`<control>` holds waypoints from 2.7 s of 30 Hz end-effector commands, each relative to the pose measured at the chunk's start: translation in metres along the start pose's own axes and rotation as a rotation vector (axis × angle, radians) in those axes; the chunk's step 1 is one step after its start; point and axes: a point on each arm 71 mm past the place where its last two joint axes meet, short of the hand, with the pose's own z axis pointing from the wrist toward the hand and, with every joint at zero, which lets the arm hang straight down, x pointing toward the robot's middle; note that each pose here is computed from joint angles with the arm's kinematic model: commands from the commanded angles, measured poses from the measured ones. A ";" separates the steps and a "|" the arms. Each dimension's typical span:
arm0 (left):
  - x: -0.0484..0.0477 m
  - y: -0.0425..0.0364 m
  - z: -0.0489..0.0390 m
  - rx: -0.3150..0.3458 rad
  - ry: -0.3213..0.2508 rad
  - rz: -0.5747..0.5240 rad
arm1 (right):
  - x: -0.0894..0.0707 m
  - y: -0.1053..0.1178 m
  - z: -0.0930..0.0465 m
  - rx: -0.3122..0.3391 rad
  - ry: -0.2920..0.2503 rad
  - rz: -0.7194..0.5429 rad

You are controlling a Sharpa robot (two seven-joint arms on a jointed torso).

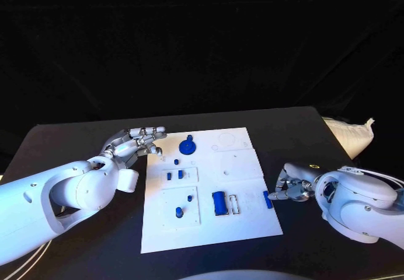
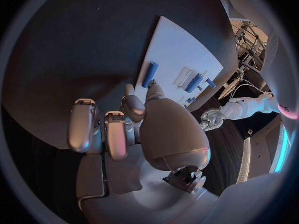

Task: Assemble the parts on the task board

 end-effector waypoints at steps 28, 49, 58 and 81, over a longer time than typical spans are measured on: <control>0.0027 -0.0002 0.0001 0.003 0.022 0.000 | 0.014 0.016 0.006 -0.037 0.011 -0.075; 0.0023 -0.0002 -0.0005 -0.001 0.022 0.000 | 0.027 0.032 0.011 -0.083 -0.020 -0.234; 0.0026 0.0000 -0.0006 -0.004 0.024 0.000 | 0.031 0.037 0.012 -0.092 -0.018 -0.258; 0.0032 0.0016 -0.0006 -0.008 0.030 0.000 | 0.020 0.052 -0.003 -0.124 -0.064 0.130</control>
